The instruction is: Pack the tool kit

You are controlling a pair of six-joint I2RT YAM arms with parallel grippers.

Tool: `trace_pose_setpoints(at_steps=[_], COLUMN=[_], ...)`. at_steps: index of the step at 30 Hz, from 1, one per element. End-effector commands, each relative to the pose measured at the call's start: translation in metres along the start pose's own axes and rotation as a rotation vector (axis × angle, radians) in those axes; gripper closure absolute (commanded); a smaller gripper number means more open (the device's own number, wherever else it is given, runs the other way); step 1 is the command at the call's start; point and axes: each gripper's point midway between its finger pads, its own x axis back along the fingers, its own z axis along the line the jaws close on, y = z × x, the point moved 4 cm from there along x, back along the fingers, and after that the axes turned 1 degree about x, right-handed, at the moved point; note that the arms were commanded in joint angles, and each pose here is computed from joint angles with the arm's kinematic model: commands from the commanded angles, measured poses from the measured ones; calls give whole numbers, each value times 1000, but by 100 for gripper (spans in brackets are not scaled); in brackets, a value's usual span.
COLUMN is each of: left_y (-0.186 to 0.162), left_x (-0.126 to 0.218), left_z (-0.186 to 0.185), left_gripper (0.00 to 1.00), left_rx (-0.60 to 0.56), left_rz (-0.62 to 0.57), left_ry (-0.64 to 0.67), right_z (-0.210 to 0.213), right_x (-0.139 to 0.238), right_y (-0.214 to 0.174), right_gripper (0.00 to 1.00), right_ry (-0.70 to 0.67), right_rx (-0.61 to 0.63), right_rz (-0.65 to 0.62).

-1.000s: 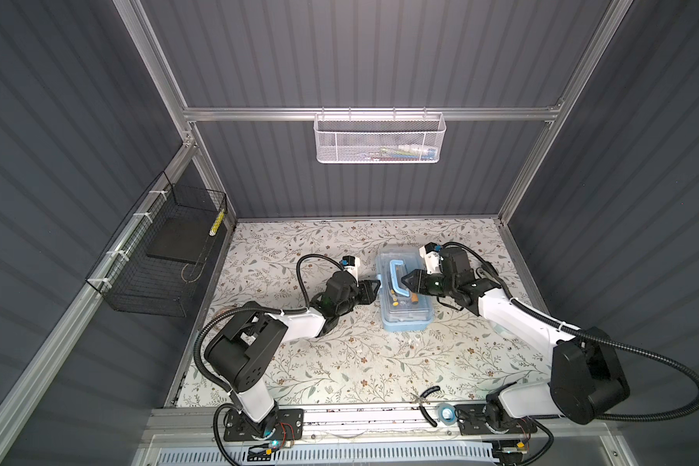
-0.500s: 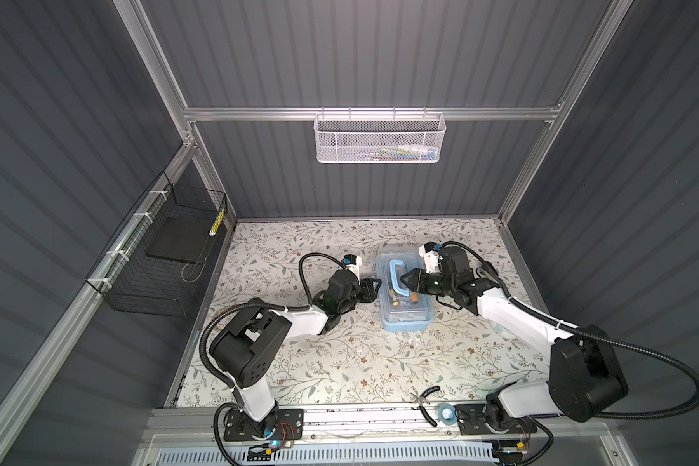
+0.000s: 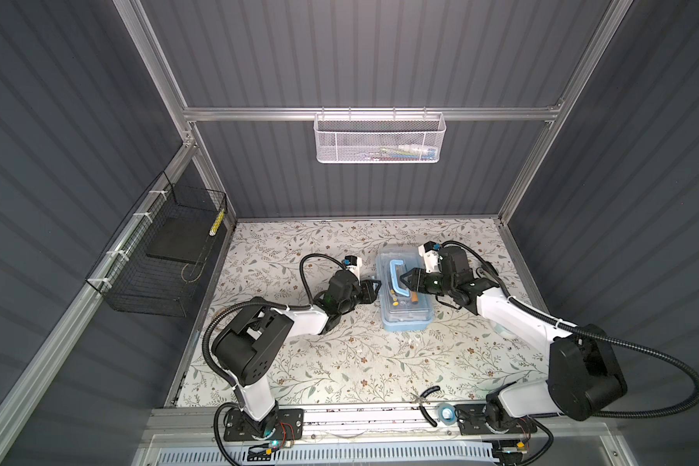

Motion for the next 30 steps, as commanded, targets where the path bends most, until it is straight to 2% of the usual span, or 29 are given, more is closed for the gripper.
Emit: trace_pose_setpoints(at_steps=[1, 10, 30], left_y=[6, 2, -11], left_x=[-1, -2, -10], left_z=[-19, -23, -16], left_gripper=[54, 57, 63], left_rx=[-3, 11, 48], left_rz=[-13, -8, 42], left_ry=[-99, -154, -153], right_z=[-11, -12, -14], right_x=[-7, -8, -11], right_y=[-14, -15, -18], right_gripper=[61, 61, 62], right_ry=[-35, -36, -36], right_rx=[-36, -40, -41], right_rz=[70, 76, 92])
